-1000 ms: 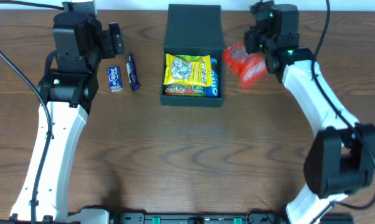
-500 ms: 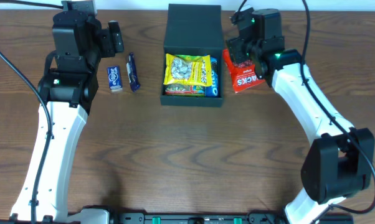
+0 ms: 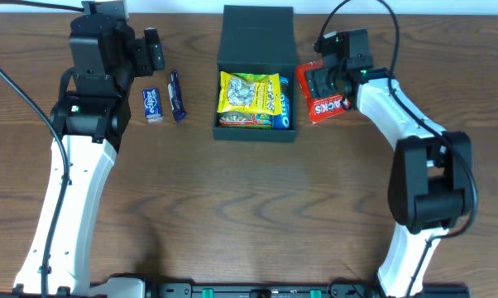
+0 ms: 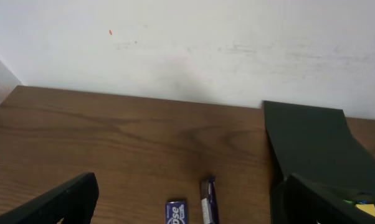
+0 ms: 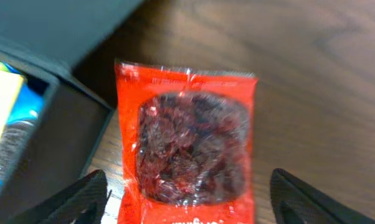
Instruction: Pack container
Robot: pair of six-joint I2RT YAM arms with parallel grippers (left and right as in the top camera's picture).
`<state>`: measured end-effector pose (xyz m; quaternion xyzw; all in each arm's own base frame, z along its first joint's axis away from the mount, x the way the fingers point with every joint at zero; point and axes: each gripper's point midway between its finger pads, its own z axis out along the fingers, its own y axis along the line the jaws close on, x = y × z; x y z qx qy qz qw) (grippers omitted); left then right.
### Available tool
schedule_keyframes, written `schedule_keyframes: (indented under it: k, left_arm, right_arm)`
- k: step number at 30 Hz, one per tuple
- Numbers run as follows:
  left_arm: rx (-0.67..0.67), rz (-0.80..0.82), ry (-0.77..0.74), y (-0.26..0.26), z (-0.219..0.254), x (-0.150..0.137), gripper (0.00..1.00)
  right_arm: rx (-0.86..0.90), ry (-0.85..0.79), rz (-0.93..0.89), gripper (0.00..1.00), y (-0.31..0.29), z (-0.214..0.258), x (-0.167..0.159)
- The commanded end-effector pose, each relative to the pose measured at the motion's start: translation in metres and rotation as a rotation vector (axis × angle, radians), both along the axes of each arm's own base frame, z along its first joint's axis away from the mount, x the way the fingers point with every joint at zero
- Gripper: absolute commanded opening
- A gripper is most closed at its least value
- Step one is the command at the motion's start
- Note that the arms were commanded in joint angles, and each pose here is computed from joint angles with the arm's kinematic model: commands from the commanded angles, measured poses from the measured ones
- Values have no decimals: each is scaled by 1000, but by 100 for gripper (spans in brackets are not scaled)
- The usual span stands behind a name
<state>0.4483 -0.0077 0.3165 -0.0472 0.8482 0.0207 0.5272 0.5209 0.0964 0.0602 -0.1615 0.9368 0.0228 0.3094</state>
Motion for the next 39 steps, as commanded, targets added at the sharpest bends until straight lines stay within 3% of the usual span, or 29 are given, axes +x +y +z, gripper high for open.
schedule_keyframes:
  k: [1,10,16,19,24,33,39]
  left_arm:
    - [6,11,-24,4,11,-2,95]
    - [6,11,-24,4,11,-2,95]
    - [7,12,-24,4,11,-2,95]
    - [6,11,-24,4,11,-2,95]
    - [6,12,-25,4,11,-2,95]
    - [6,12,-34,4,13,-1,95]
    - [39,-4,-60,3,20,2,95]
  right_arm:
    - [8,38,1,79,0,-20,-1]
    - [-2,109,-20,57,-9,-56,-6]
    - [-3,122,-22,16,-9,-62,-8]
    - [17,127,-58,2,-11,-62,-8]
    - [42,82,-90,1,-15,-36,-2]
    - [83,-162,-61,1,-6,91,3]
    - [97,-266,146,1,47,143,-16]
